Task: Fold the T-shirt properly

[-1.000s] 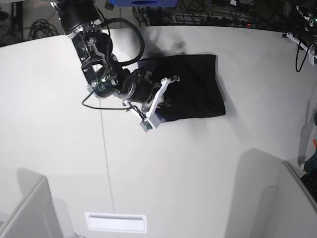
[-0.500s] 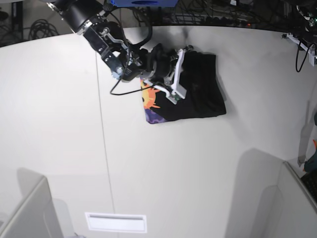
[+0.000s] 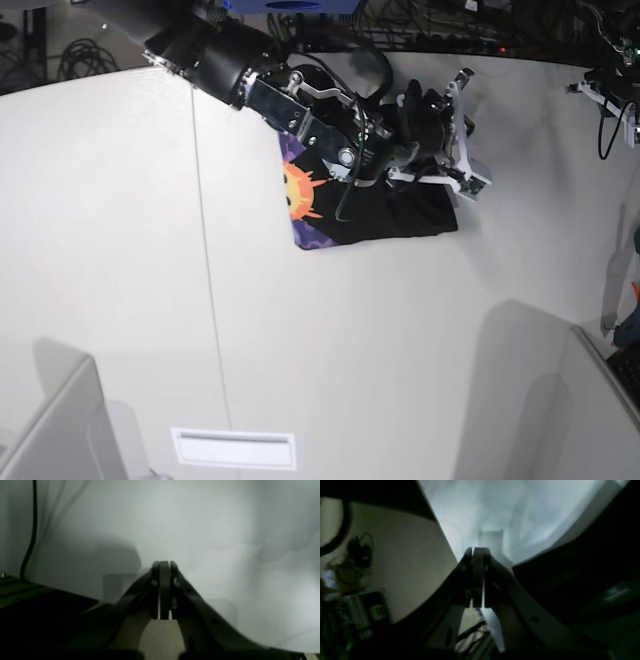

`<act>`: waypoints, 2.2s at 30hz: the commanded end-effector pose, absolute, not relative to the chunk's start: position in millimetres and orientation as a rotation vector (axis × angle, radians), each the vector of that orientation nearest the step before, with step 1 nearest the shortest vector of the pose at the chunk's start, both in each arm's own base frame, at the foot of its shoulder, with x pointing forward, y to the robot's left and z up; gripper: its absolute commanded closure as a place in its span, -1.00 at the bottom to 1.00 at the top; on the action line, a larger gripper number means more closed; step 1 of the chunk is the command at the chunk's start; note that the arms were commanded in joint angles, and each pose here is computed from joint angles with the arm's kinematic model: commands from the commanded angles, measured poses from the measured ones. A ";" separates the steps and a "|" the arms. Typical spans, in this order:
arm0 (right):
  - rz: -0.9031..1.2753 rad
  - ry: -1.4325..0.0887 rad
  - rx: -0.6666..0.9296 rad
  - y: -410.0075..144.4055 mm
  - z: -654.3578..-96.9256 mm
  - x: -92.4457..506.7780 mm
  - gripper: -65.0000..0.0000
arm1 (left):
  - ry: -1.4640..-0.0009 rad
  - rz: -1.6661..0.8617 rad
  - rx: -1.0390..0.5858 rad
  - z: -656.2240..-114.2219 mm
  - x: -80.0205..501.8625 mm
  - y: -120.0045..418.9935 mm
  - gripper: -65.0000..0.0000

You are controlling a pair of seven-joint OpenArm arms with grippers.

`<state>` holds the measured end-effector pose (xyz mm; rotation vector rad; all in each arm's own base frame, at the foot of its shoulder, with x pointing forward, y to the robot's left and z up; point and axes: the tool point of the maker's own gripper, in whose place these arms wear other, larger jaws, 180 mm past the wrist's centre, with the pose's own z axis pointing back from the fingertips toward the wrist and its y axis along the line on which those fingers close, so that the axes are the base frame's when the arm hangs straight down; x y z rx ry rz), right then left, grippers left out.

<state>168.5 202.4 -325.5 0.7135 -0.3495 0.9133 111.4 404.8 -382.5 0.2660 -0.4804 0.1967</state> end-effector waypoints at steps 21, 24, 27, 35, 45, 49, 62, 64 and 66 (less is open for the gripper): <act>0.579 -0.278 0.511 101.4 -382.6 221.6 1.00 | -0.506 0.191 0.277 -376.2 116.9 412.8 1.00; 0.650 -0.278 0.543 126.5 -374.9 208.8 1.00 | -0.509 0.188 0.281 -374.5 117.9 412.9 1.00; 0.674 -0.256 0.579 154.8 -372.0 199.6 1.00 | -0.509 0.187 0.280 -374.7 118.2 412.5 1.00; 0.670 -0.318 0.639 198.0 -350.5 218.0 1.00 | -0.507 0.190 0.263 -379.6 117.8 405.8 1.00; 0.561 -0.410 0.617 165.0 -336.5 263.3 1.00 | -0.542 0.044 0.182 -384.8 150.6 347.6 1.00; 0.554 -0.434 0.570 167.9 -354.3 282.0 1.00 | -0.589 0.031 0.192 -372.0 159.9 338.7 1.00; 0.609 -0.432 0.572 197.4 -370.5 269.1 1.00 | -0.680 -0.033 -0.029 -374.2 183.5 280.7 0.96; 0.620 -0.458 0.593 199.4 -356.8 269.2 1.00 | -0.684 -0.053 -0.061 -376.4 188.1 268.0 0.84; 0.625 -0.471 0.598 188.7 -342.9 270.5 1.00 | -0.680 -0.090 -0.097 -380.0 193.2 251.2 0.73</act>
